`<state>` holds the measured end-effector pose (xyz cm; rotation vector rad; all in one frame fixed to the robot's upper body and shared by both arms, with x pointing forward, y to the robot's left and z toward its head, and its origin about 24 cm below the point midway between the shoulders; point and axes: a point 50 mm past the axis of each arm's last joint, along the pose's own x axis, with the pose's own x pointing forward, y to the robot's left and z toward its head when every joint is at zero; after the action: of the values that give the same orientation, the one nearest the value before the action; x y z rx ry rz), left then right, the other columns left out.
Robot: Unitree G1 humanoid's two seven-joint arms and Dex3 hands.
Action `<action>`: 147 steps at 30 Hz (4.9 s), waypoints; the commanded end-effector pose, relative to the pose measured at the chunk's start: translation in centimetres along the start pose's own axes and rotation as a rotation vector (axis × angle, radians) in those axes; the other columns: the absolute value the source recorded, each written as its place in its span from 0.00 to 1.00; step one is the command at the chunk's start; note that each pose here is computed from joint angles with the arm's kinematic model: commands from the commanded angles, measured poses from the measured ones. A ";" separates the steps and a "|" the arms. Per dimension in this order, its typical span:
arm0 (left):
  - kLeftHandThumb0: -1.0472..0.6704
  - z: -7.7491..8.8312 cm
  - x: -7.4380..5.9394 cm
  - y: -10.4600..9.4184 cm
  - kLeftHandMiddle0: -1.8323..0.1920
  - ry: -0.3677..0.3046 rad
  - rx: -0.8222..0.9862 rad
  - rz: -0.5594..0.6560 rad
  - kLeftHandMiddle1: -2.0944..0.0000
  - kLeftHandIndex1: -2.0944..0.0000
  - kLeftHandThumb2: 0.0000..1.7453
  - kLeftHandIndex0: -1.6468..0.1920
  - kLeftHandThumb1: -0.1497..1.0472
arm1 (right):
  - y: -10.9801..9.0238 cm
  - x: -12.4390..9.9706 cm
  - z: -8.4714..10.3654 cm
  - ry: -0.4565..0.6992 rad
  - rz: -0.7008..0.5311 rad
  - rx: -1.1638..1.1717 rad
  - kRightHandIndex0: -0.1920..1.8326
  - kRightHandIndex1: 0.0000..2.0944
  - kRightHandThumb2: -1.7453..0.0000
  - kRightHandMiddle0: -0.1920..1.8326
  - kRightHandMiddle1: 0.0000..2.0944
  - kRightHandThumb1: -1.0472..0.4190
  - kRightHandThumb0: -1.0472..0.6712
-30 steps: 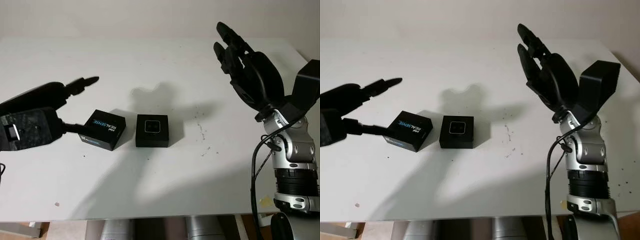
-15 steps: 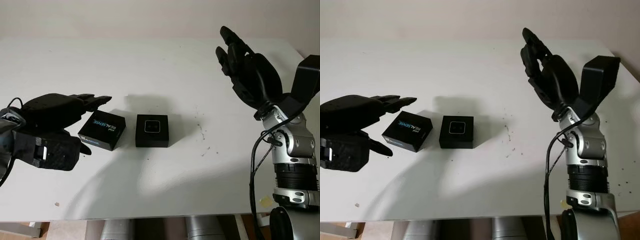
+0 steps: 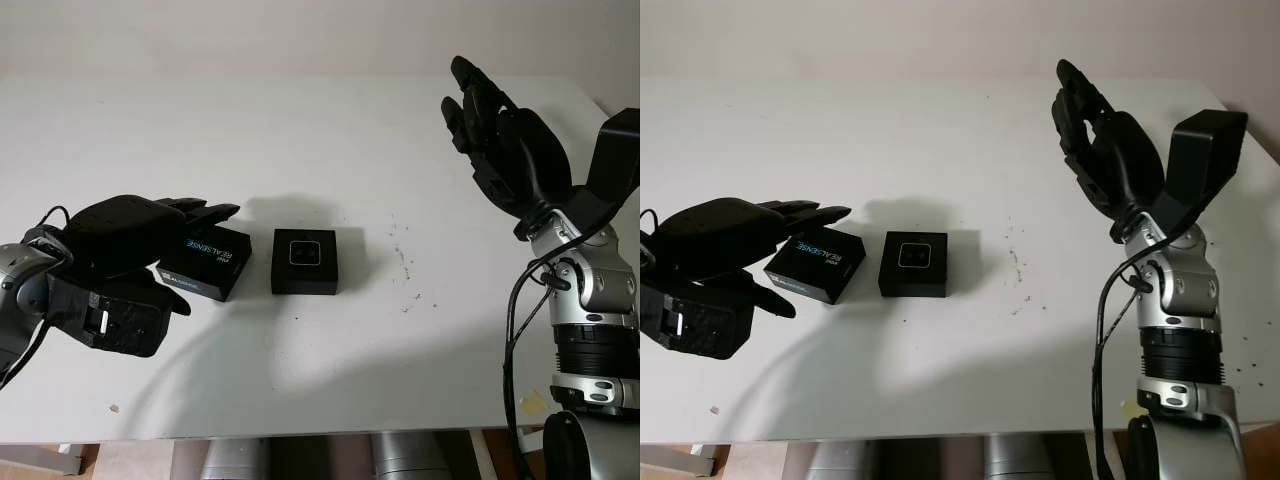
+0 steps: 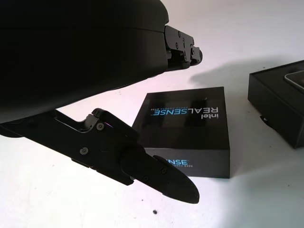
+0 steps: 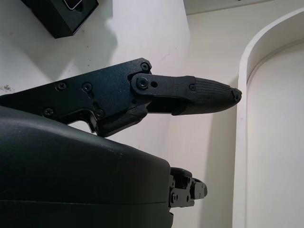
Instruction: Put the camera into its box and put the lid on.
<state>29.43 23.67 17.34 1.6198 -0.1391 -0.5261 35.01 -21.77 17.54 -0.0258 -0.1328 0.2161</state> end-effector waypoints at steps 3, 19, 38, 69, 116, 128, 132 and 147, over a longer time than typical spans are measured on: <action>0.30 0.2 0.5 0.4 0.82 -0.018 -0.001 0.033 0.97 0.96 0.03 0.85 0.81 | 0.0 -0.1 0.6 -0.013 -0.005 -0.012 0.06 0.03 0.73 0.09 0.03 0.00 0.18; 0.33 0.5 1.5 -0.1 0.80 -0.040 -0.007 0.025 0.97 0.96 0.03 0.81 0.80 | 0.0 -0.4 0.8 -0.016 0.006 0.000 0.04 0.02 0.72 0.07 0.02 0.00 0.18; 0.33 1.0 2.2 -1.5 0.72 0.010 -0.054 -0.095 0.96 0.94 0.03 0.73 0.77 | 0.2 -0.5 1.3 -0.031 0.012 0.035 0.04 0.03 0.71 0.06 0.03 0.00 0.19; 0.59 0.5 1.0 0.9 0.67 0.195 -0.494 0.019 0.35 0.43 0.03 0.70 0.96 | 1.2 -1.5 1.2 -0.092 0.006 0.074 0.05 0.03 0.71 0.08 0.03 0.00 0.16; 0.55 5.1 6.3 6.4 0.67 0.189 -0.707 0.097 0.28 0.30 0.03 0.73 0.95 | 6.1 -0.6 -0.4 -0.189 -0.016 0.112 0.00 0.02 0.64 0.03 0.02 0.00 0.14; 0.53 6.0 7.1 6.4 0.68 0.215 -0.801 0.028 0.30 0.33 0.03 0.73 0.95 | 5.7 -0.7 -0.4 -0.186 -0.022 0.110 0.00 0.02 0.65 0.03 0.03 0.00 0.15; 0.55 6.4 7.2 6.2 0.69 0.215 -0.870 0.011 0.29 0.31 0.03 0.73 0.95 | 5.5 -0.8 -0.4 -0.179 -0.023 0.111 0.00 0.02 0.65 0.03 0.03 0.00 0.15; 0.56 7.5 7.7 5.8 0.70 0.220 -0.870 -0.024 0.34 0.35 0.03 0.75 0.95 | 5.6 -0.8 -0.3 -0.173 -0.018 0.110 0.00 0.02 0.65 0.03 0.02 0.00 0.15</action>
<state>34.48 13.53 20.11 0.8005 0.2886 -0.3373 33.17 -16.39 16.20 0.1068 -0.2696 0.2041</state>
